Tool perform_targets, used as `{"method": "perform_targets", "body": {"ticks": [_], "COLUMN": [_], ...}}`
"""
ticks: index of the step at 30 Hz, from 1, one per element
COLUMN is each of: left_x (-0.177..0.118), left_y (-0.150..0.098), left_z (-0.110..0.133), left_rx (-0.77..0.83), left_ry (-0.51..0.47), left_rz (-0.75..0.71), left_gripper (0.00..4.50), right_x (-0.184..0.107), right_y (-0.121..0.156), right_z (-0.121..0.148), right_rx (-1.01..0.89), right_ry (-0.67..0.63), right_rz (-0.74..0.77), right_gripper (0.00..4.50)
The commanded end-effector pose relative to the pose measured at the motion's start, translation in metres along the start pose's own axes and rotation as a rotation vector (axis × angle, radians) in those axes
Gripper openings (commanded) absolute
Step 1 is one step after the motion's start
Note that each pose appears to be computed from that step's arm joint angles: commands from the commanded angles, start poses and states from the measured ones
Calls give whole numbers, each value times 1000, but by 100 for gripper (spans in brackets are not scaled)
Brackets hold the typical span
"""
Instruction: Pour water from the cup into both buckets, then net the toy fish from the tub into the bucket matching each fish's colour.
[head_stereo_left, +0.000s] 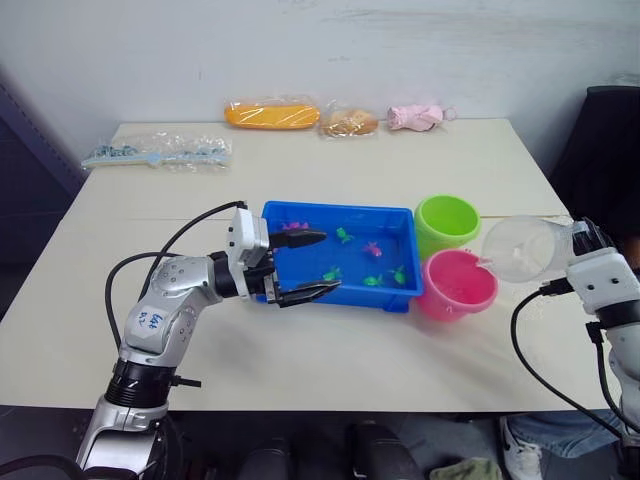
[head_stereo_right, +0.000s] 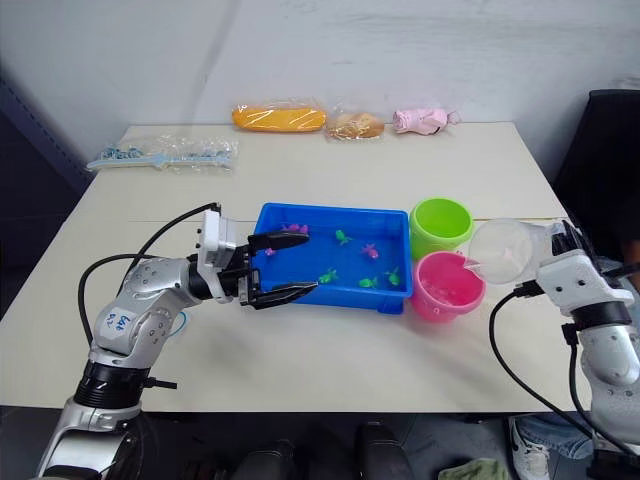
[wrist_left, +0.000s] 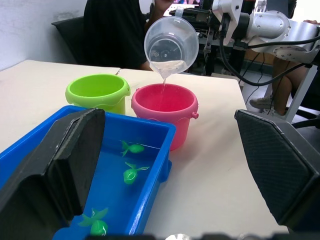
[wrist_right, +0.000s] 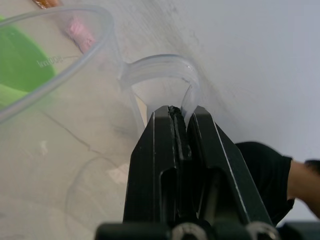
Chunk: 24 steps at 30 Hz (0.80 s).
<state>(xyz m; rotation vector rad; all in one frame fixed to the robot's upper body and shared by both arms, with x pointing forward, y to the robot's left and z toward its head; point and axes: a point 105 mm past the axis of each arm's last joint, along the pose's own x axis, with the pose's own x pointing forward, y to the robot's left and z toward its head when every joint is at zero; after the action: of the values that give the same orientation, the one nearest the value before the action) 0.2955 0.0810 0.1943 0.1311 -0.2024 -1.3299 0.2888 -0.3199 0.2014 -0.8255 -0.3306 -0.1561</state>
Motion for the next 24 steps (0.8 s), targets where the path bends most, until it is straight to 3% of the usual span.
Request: {"method": "perform_targets", "body": {"ticks": [1,5,10,17,24], "left_x": [-4,-6,-7,-2,0], "left_y": [1,10,24,39,35], "left_z": [10,17,31,40,29], "left_rx": [39,32,-31,25,93], "left_ry": [-27,-59,-137,-154,-86], "left_rz": [11,48,105,187,181], "left_gripper": [450,450,450,450,450], "right_x": [3,15,35,68,93], "right_y": [-27,-32,-42,-33,-16], "right_z": [9,4,-4,-3,3], "right_rx": [131,293,336,176,-12], "right_ry": [-7,63,140,145,97], "right_rz": [-106,-137,-200,-148,-69], "right_gripper": [8,8,8,8,8]}}
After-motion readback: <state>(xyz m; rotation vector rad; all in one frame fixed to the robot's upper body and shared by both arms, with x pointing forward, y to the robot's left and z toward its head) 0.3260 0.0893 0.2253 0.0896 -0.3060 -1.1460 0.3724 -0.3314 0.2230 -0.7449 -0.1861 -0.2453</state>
